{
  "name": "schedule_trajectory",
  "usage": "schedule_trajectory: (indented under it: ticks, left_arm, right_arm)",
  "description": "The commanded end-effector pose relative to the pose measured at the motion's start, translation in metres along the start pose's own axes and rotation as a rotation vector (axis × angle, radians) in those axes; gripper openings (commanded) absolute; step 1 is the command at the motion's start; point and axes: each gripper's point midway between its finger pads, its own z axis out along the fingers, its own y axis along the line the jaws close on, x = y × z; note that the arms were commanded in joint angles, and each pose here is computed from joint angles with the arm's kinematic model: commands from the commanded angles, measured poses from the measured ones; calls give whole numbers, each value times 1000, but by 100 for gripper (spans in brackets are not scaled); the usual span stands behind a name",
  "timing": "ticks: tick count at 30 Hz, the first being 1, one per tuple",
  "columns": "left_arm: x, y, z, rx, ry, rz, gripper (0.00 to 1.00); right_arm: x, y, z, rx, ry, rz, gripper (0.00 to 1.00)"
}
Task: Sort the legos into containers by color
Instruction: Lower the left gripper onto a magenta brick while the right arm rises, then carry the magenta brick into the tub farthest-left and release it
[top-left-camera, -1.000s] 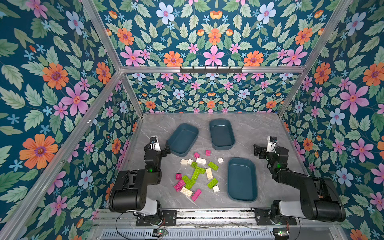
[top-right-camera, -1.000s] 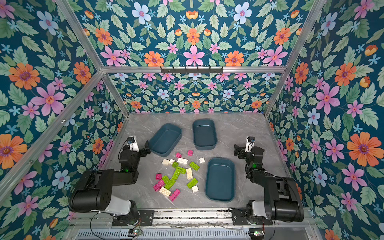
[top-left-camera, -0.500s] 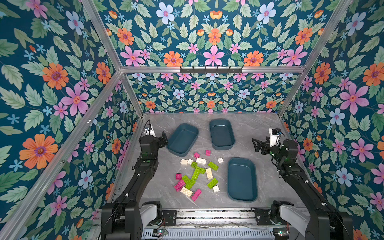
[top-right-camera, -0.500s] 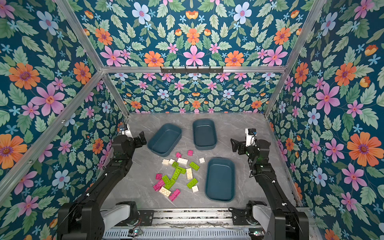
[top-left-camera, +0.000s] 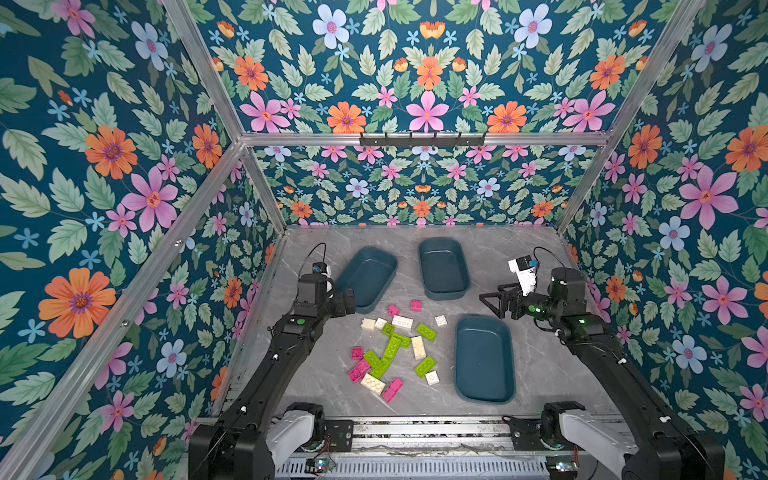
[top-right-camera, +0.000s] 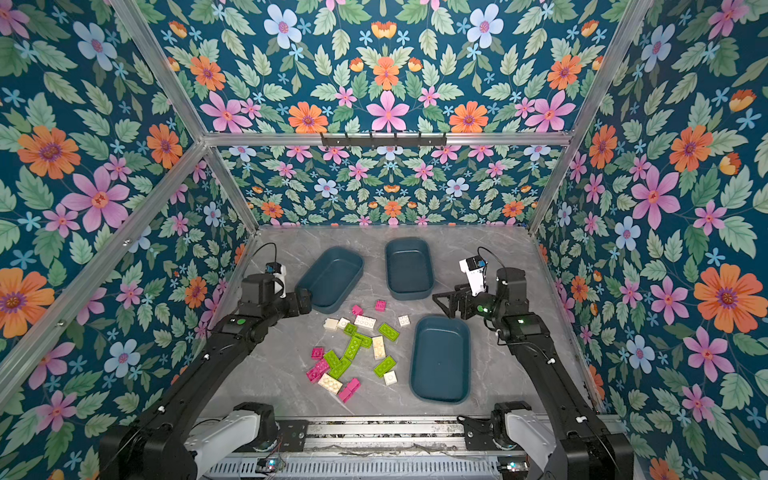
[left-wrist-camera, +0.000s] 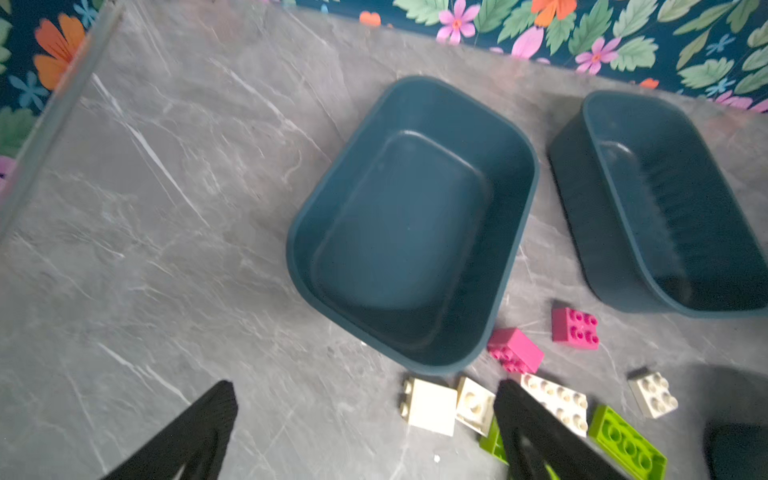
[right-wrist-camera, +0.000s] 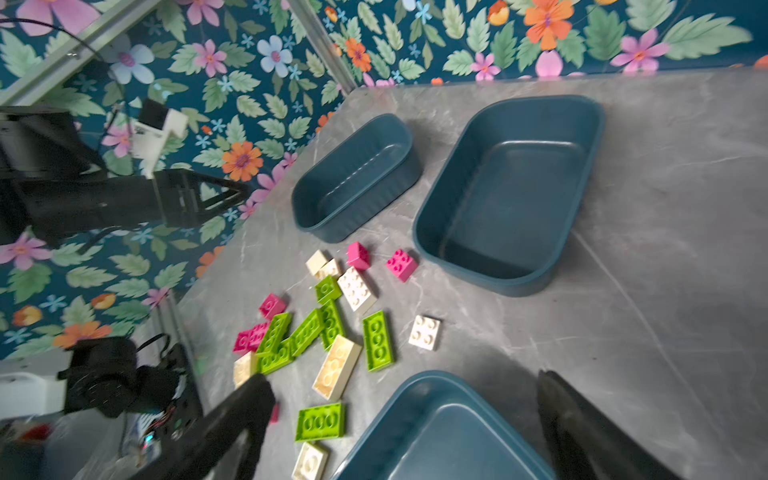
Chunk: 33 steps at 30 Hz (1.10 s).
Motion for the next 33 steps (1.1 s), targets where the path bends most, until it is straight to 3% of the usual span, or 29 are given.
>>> schedule_trajectory:
  ticks: [1, 7, 15, 23, 29, 33]
  left_arm:
    - [23, 0, 5, -45, 77, -89, 94]
    - [59, -6, 9, -150, 180, -189, 89]
    - [115, -19, 2, -199, 340, -130, 84]
    - [147, -21, 13, -176, 440, -73, 70]
    - [158, -11, 21, -233, 472, -20, 62]
    - [165, -9, 25, -239, 494, -10, 51]
  right_arm:
    - [11, 21, 2, -90, 68, 20, 99]
    - [15, 32, 5, -123, 117, -1, 99]
    - [20, 42, 9, -151, 157, -20, 99]
    - [33, 45, 14, -163, 198, -23, 99]
    - [40, 43, 14, -153, 211, -16, 99]
    - [43, 42, 13, -150, 220, -13, 99]
